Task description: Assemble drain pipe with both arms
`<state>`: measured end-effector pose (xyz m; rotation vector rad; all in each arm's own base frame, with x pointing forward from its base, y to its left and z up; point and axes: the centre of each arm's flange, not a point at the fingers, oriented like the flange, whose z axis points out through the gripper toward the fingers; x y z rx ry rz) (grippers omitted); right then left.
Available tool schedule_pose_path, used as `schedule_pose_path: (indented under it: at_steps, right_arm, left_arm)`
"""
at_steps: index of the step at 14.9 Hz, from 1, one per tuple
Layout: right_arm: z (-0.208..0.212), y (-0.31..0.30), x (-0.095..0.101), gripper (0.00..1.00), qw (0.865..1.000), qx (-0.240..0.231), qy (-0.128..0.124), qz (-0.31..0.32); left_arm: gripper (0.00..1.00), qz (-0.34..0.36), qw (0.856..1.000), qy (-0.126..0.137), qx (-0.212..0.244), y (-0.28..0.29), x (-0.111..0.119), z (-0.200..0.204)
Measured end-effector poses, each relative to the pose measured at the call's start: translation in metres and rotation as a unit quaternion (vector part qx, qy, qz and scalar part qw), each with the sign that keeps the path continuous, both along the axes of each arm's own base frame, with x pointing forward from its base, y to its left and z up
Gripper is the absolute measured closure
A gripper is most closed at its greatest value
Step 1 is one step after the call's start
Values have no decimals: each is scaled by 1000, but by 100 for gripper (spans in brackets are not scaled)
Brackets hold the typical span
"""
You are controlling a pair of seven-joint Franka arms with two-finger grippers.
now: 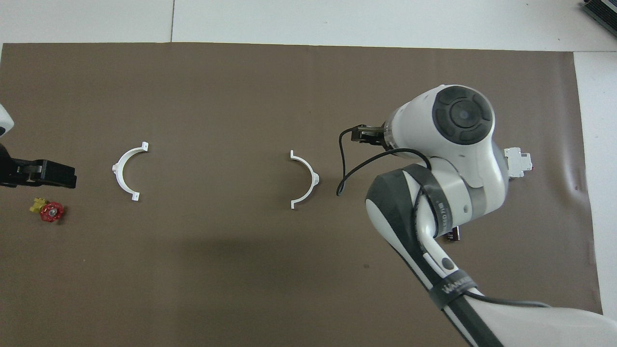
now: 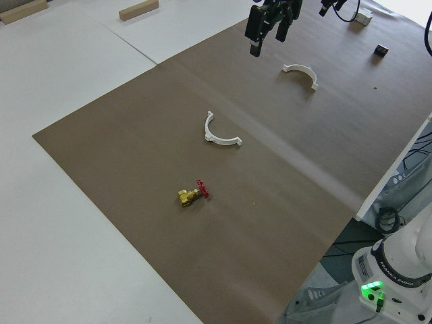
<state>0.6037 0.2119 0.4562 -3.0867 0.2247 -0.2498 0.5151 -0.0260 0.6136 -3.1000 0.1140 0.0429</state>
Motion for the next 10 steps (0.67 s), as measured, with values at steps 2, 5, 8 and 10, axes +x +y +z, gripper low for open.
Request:
schedule_pose_path:
  at_steps: [2, 5, 8, 10]
  right_arm:
    - [22, -50, 4, 0, 1000, -5, 5, 6]
    - [55, -129, 0, 0, 999, -14, 21, 21]
    - [80, -195, -15, 0, 998, -16, 53, 19]
    - [92, -223, -26, 0, 998, -12, 67, 0]
  left_arm:
    - [0, 3, 1000, -5, -1, 3, 1, 1]
    - [0, 7, 1000, -17, -2, 8, 5, -4]
    - [0, 19, 999, -30, -2, 22, 11, -26]
    - [0, 28, 999, -36, -3, 32, 13, -49]
